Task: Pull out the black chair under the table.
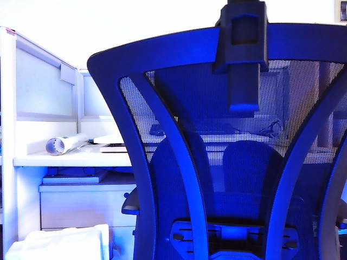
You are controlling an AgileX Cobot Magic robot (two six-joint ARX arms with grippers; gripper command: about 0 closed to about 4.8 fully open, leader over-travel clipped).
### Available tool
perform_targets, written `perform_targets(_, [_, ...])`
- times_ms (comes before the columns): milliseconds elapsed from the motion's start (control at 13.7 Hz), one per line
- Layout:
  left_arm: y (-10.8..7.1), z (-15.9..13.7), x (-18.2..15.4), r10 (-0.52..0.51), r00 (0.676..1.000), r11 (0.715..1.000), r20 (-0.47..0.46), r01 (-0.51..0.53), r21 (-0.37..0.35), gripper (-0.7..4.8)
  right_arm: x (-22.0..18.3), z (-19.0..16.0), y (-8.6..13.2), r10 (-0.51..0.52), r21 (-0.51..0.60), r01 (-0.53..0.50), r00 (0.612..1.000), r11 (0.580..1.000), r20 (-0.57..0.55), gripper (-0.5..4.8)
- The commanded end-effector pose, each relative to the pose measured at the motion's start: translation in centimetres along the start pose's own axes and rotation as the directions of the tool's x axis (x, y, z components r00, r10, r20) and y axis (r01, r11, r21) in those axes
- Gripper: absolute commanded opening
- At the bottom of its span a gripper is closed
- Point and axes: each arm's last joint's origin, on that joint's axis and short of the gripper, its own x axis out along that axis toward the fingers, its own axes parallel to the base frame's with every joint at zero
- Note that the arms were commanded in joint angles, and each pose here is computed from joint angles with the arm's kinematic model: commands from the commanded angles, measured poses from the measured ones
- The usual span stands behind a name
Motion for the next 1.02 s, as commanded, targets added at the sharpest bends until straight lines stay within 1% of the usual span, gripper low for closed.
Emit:
perform_targets(73, [0.0, 0.2, 0.0, -0.002, 1.000, 1.000, 0.014, 0.002, 0.005, -0.04, -0.4, -0.5, -0.1, -0.064, -0.044, 0.066, 0.997, 0.997, 0.042, 3.71])
perform_targets(219, [0.0, 0.2, 0.0, -0.002, 1.000, 1.000, 0.020, 0.002, 0.007, -0.04, -0.3, -2.7, -0.7, -0.069, -0.015, 0.070, 0.997, 0.997, 0.016, 3.69])
perform_targets(291, [0.0, 0.3, 0.0, 0.000, 1.000, 1.000, 0.021, 0.000, 0.008, -0.04, -0.3, -4.6, -1.1, -0.079, 0.016, 0.079, 0.997, 0.997, 0.005, 3.69])
perform_targets(364, [0.0, 0.3, 0.0, -0.001, 1.000, 1.000, 0.021, 0.001, 0.009, -0.04, -0.5, -5.7, -1.2, -0.082, 0.013, 0.082, 0.997, 0.997, 0.011, 3.69])
perform_targets(437, [0.0, 0.2, 0.0, -0.001, 1.000, 1.000, 0.021, 0.001, 0.009, -0.04, -0.9, -6.9, -1.3, -0.113, -0.002, 0.114, 0.993, 0.994, 0.041, 3.68])
perform_targets(510, [0.0, 0.3, 0.0, -0.001, 1.000, 1.000, 0.021, 0.000, 0.011, -0.04, -1.6, -8.1, -1.1, -0.167, -0.024, 0.171, 0.981, 0.985, 0.100, 3.67])
perform_targets(583, [0.0, 0.2, 0.0, -0.001, 1.000, 1.000, 0.021, 0.001, 0.011, -0.04, -2.6, -9.2, -0.9, -0.225, -0.053, 0.237, 0.958, 0.970, 0.176, 3.62])
perform_targets(656, [0.0, 0.2, 0.0, -0.002, 1.000, 1.000, 0.021, 0.001, 0.011, -0.04, -4.2, -10.4, -0.3, -0.316, -0.072, 0.347, 0.908, 0.935, 0.276, 3.55])
perform_targets(729, [0.0, 0.2, 0.0, -0.001, 1.000, 1.000, 0.020, 0.001, 0.010, -0.04, -5.4, -11.3, 0.2, -0.383, -0.078, 0.431, 0.861, 0.899, 0.335, 3.54])
perform_targets(802, [0.0, 0.2, 0.0, -0.002, 1.000, 1.000, 0.020, 0.001, 0.010, -0.04, -6.2, -12.2, 0.4, -0.422, -0.075, 0.477, 0.831, 0.875, 0.362, 3.45])
perform_targets(874, [0.0, 0.2, 0.0, -0.001, 1.000, 1.000, 0.019, 0.001, 0.010, -0.04, -6.9, -13.2, 0.6, -0.444, -0.085, 0.510, 0.809, 0.856, 0.385, 3.17])
perform_targets(1020, [0.0, 0.2, 0.0, -0.002, 1.000, 1.000, 0.019, 0.002, 0.010, -0.04, -8.0, -16.0, 0.6, -0.493, -0.075, 0.569, 0.765, 0.819, 0.414, 2.78])
